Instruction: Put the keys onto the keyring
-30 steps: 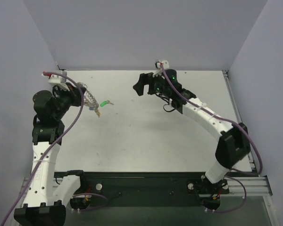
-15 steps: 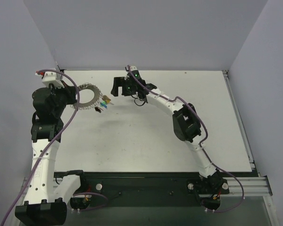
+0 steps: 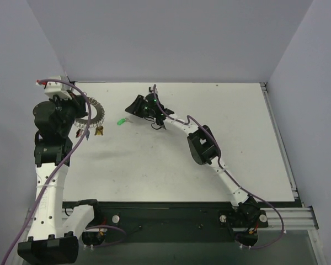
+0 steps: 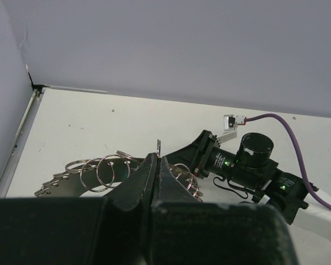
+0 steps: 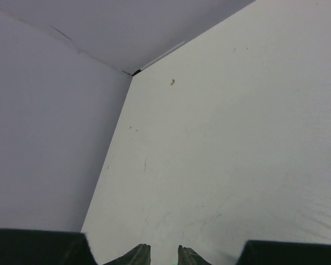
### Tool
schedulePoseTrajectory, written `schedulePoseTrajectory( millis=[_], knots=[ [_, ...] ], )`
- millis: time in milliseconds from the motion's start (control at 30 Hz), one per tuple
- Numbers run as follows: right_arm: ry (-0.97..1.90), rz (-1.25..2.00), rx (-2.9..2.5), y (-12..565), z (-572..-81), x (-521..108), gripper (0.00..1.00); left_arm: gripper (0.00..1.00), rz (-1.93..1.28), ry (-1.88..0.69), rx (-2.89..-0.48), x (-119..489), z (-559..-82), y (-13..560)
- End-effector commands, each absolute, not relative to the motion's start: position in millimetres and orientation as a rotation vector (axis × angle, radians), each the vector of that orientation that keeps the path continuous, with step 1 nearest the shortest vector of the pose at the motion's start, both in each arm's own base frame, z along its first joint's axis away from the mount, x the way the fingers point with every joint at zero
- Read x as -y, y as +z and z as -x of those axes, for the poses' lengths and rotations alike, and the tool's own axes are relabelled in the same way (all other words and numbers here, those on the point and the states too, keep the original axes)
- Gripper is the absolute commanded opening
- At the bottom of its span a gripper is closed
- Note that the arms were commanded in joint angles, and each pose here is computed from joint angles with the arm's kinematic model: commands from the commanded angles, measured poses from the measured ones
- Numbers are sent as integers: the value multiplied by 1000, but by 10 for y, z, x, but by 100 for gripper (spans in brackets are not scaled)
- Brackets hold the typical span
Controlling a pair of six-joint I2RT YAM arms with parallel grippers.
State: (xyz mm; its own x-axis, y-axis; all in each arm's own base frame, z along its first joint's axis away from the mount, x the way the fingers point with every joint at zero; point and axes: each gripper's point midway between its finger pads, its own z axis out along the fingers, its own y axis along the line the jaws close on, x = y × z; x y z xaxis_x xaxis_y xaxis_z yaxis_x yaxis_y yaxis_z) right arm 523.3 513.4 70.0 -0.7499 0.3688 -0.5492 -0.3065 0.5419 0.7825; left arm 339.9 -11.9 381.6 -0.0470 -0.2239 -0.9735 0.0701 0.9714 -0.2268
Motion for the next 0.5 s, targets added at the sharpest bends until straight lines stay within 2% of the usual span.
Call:
schedulePoseTrajectory(
  millis=[0, 67, 100, 133, 467],
  knots=[
    [1425, -148, -1906, 1246, -5378, -5263, 24, 0, 52, -246, -1424, 164, -3322, 4360],
    [1434, -180, -1921, 1131, -5391, -5271, 17, 0, 48, -251, -1426, 175, -3327, 4342],
    [1450, -209, -1930, 1089, -5391, -5278, 7, 0, 47, -253, -1423, 178, -3330, 4343],
    [1455, -223, -1948, 990, -5382, -5284, 0, 0, 41, -259, -1425, 191, -3332, 4332],
    [1501, -252, -2085, 649, -5149, -5395, 0, 0, 28, -278, -1422, 230, -3331, 4313]
  ],
)
